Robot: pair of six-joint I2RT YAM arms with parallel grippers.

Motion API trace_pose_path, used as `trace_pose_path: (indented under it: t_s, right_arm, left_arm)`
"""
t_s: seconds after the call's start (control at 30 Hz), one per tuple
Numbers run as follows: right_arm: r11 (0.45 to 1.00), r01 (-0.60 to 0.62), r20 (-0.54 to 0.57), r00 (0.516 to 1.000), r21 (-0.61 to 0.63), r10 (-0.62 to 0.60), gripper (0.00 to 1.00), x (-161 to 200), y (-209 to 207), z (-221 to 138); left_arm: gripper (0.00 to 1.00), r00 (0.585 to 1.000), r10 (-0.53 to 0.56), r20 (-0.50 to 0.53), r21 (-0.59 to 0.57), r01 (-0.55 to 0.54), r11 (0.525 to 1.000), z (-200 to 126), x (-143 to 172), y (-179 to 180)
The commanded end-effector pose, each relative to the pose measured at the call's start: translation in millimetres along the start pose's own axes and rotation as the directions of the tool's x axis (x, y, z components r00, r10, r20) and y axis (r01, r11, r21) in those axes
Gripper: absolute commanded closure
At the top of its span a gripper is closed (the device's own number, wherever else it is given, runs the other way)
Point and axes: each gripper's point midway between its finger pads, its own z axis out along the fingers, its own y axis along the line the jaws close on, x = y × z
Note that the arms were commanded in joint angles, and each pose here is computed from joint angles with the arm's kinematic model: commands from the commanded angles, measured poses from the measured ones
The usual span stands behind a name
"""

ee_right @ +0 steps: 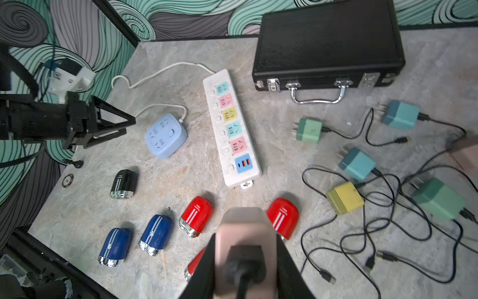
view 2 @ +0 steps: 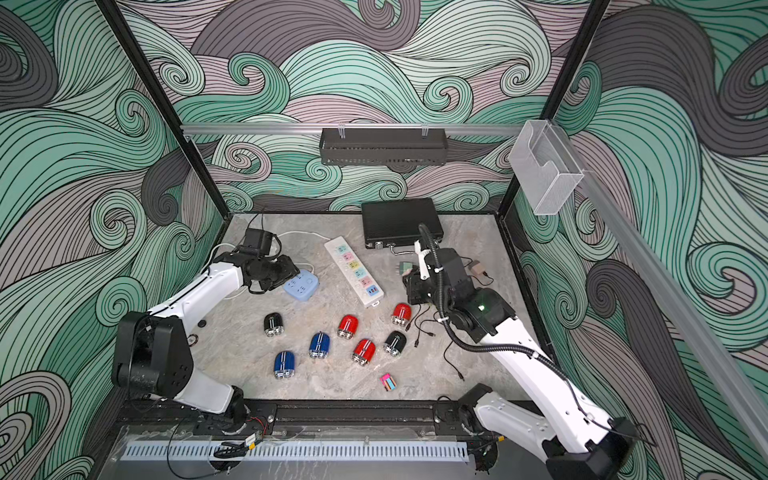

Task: Unplug the electric shaver
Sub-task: Place the plug at the center of the board.

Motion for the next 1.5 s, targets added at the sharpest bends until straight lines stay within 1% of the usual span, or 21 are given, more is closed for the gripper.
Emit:
trace_pose_path:
  t_s: [0.0,0.1,0.27,0.47,0.73,1.0,1.17,1.3,1.4,1.47]
  right_arm:
    - [0.993,-0.105,-0.051,0.993,0.044,0.108,0.91,25.8,-21.3,1.4]
    - [0.985,-0.162,-0.08,0.983,0.064,0.167,0.92,44.6,-35.9,8.8]
    - [0.962,-0.27,-0.105,0.957,0.031,0.272,0.92,59.9,-52.7,23.3]
    - [0.915,-0.404,-0.118,0.909,-0.008,0.401,0.92,68.3,-75.0,43.1]
    - [0.849,-0.528,-0.127,0.844,-0.019,0.522,0.92,79.2,-103.5,60.2]
    - [0.792,-0.61,-0.126,0.786,0.003,0.606,0.92,92.5,-127.1,66.1]
    - [0.765,-0.643,-0.097,0.761,0.011,0.641,0.92,94.7,-140.6,69.1]
    - [0.73,-0.684,-0.089,0.726,0.015,0.682,0.92,99.8,-151.6,72.9]
    - [0.701,-0.714,-0.08,0.698,0.012,0.712,0.92,102.4,-162.0,76.6]
    - [0.674,-0.739,-0.081,0.672,-0.009,0.736,0.92,102.7,-167.7,80.0]
  left_arm:
    - [0.44,0.999,0.028,0.019,0.015,-0.028,0.999,-11.1,-2.9,-13.0]
    - [0.44,0.999,0.033,0.003,0.011,-0.033,0.999,-4.4,1.5,-15.1]
    - [0.45,0.998,0.046,-0.031,0.011,-0.046,0.999,5.8,10.7,-19.5]
    - [0.44,0.997,0.069,-0.023,0.031,-0.068,0.997,1.3,10.9,-30.2]
    - [0.44,0.996,0.079,-0.035,0.027,-0.078,0.997,4.1,15.2,-29.4]
    - [0.43,0.996,0.076,-0.051,0.04,-0.074,0.996,8.2,19.0,-31.2]
    - [0.42,0.995,0.097,-0.038,0.047,-0.095,0.994,0.4,13.5,-37.2]
    - [0.4,0.994,0.107,-0.025,0.052,-0.106,0.993,-5.3,11.9,-38.7]
    - [0.35,0.993,0.111,-0.027,0.045,-0.109,0.993,-5.7,12.8,-37.0]
    - [0.34,0.993,0.11,-0.029,0.043,-0.109,0.993,-5.9,14.0,-36.0]
